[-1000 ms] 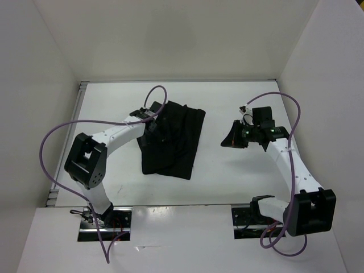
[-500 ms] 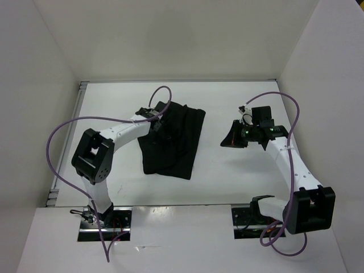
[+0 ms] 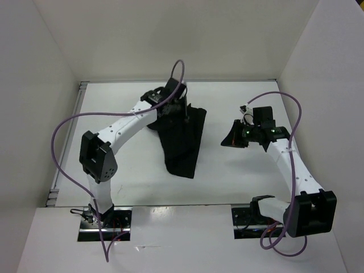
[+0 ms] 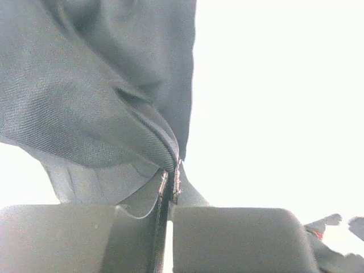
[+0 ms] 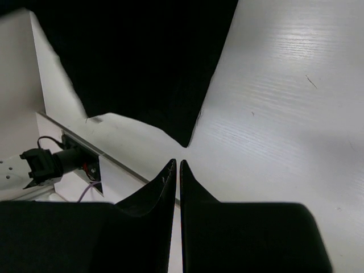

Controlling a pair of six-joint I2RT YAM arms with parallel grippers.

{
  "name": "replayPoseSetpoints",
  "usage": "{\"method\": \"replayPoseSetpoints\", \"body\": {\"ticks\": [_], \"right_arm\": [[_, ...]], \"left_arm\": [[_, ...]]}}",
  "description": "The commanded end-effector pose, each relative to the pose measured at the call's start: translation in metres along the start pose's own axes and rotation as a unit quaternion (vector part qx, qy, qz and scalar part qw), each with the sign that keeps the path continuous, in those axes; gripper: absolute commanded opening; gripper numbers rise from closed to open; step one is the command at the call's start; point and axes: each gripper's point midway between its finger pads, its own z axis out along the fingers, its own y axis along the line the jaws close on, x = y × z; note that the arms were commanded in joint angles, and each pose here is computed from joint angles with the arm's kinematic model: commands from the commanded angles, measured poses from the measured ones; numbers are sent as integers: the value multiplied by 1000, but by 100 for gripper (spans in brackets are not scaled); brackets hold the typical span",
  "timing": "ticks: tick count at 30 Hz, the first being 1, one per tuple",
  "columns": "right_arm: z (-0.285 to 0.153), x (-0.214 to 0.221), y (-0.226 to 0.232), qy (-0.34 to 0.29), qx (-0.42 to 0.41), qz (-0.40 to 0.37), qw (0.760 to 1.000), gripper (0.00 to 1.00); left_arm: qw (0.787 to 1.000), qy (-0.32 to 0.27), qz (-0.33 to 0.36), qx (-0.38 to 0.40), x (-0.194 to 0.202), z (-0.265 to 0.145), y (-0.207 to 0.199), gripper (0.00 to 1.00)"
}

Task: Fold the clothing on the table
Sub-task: Flatten the skirt out

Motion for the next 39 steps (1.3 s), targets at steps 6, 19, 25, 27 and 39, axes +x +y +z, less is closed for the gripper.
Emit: {"method": "replayPoseSetpoints", "body": {"ticks": [6,19,25,27,39], "right_arm": [[-14,-11,12,-37,-11,-4,999,10],[-7,-22,11,-34,-11,11,999,10],[2,-30,18,-17,-31,9,999,13],[8,-24,14,1,-20,12,1000,21],[70,29,-67,142,111,58,982,46]], "left_arm": [[960,-175,78,203,-110,-162,-113,0],[999,-24,-31,20,45,-76,91,0],[984,112,-33,-132,136,-34,157,0],[983,114,-33,-138,137,-32,160,0],[981,121,-27,-148,139,-20,164,0]]}}
